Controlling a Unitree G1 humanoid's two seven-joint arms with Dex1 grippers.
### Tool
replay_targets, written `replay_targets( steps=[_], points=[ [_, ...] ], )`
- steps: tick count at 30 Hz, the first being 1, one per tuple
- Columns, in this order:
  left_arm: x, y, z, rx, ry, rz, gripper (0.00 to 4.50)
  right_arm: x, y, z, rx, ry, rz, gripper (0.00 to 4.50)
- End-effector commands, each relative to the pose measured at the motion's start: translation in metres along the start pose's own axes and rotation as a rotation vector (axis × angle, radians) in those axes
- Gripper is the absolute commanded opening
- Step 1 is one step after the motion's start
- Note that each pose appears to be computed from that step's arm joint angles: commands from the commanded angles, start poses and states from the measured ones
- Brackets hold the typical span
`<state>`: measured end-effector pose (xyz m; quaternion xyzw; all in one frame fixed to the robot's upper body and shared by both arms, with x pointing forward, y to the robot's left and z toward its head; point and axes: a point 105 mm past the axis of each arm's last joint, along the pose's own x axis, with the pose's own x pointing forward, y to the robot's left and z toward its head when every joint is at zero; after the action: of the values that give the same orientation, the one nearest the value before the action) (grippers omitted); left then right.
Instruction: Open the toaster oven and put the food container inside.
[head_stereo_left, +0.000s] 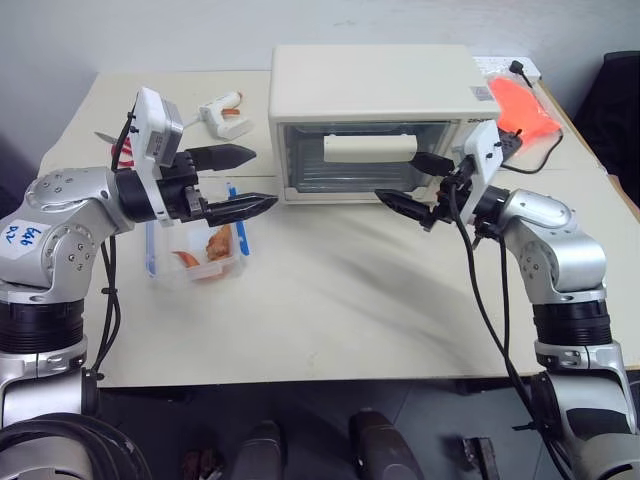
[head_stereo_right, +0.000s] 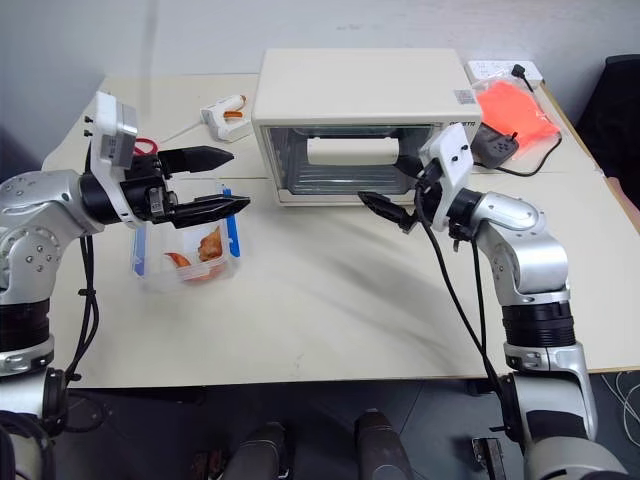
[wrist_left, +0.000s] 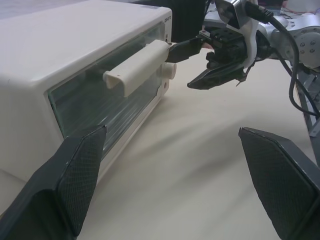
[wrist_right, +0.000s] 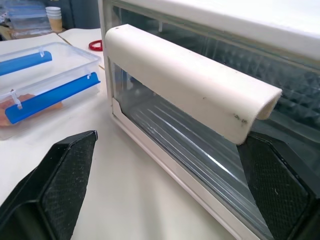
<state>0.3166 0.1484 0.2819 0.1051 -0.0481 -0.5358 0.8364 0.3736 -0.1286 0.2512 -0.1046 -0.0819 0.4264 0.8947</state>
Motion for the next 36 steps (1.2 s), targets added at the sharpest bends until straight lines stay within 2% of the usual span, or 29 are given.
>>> replay_targets(
  steps=[1,9,10,12,25,26,31,36],
  points=[
    [0.002,-0.002,0.015,0.067,-0.029,-0.002,4.49,0.003,0.001,0.021,-0.041,-0.061,0.017,4.50],
    [0.002,0.008,0.016,0.076,-0.036,0.030,4.49,-0.001,0.021,0.018,-0.023,-0.071,0.083,4.50],
    [0.002,0.010,0.019,0.077,-0.049,0.034,4.31,-0.002,0.024,0.017,-0.021,-0.070,0.086,4.50],
    [0.004,0.013,0.023,0.087,-0.067,0.040,3.94,-0.004,0.029,0.014,-0.021,-0.070,0.090,4.50],
    [0.028,0.052,0.030,0.191,-0.040,0.141,0.17,-0.012,0.042,0.004,0.007,-0.068,0.072,4.50],
    [0.031,0.056,0.029,0.205,-0.029,0.147,0.02,-0.012,0.042,0.004,0.007,-0.068,0.070,4.50],
    [0.047,0.061,0.017,0.268,0.044,0.113,0.02,-0.013,0.041,0.004,0.009,-0.073,0.059,4.50],
    [0.061,0.055,0.000,0.305,0.109,0.022,0.02,-0.017,0.040,0.004,0.001,-0.068,0.043,4.50]
  ],
)
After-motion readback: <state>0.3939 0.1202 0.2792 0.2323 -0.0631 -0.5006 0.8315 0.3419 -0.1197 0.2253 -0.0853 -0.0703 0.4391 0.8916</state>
